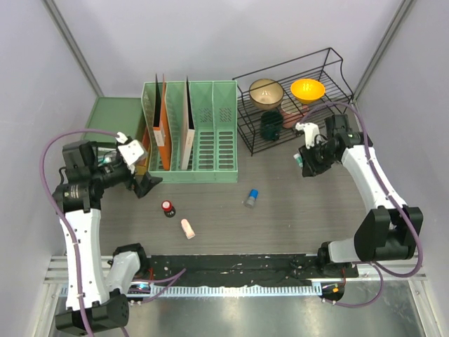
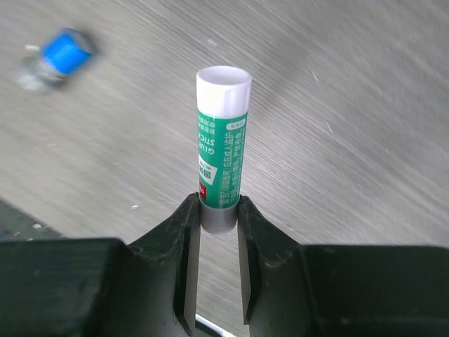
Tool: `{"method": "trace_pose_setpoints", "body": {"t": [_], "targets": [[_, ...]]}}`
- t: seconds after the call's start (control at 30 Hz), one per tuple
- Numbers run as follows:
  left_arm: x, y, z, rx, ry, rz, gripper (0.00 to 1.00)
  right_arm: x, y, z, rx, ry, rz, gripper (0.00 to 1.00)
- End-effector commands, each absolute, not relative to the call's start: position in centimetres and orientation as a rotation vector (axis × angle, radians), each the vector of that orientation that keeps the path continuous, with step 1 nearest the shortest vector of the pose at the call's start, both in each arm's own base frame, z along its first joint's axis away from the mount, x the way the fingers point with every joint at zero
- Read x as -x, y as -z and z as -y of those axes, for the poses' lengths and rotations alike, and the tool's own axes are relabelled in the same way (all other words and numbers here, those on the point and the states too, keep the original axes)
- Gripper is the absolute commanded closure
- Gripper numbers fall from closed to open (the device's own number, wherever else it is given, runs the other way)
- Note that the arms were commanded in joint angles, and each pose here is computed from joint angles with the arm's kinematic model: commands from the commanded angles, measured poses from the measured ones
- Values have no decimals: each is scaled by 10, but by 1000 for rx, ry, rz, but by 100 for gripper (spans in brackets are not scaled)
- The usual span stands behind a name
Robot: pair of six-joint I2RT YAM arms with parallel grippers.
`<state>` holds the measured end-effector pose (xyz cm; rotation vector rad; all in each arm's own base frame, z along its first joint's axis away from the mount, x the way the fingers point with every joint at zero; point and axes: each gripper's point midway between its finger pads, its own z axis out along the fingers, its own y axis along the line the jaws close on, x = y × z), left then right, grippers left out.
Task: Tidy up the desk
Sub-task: Pick up the stationery from the center of the board.
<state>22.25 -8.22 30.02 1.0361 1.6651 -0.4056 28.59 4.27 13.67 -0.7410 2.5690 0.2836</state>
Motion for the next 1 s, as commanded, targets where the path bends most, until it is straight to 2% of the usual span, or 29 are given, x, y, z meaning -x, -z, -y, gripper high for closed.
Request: {"method": "trace_pose_setpoints", "body": {"t": [0.0,0.2,0.4,0.73,0.97], "targets": [[-207,-319,116,-1069,612,-1555,0,-272,-195,-95,920,-496,-2383,82],[-205,-321,149,-1111,678,-1531,0,-257,-246,-179,1152,-597,-2181,82],[-220,-319,189,-1146,719,-1541,0,-241,-271,-251,1318,-713,-2056,82],[-244,-317,237,-1196,715,-1549,0,-222,-284,-294,1442,-767,-1933,82],[-238,-319,251,-1281,753,-1477,0,-205,-284,-305,1499,-799,-1909,82]]}}
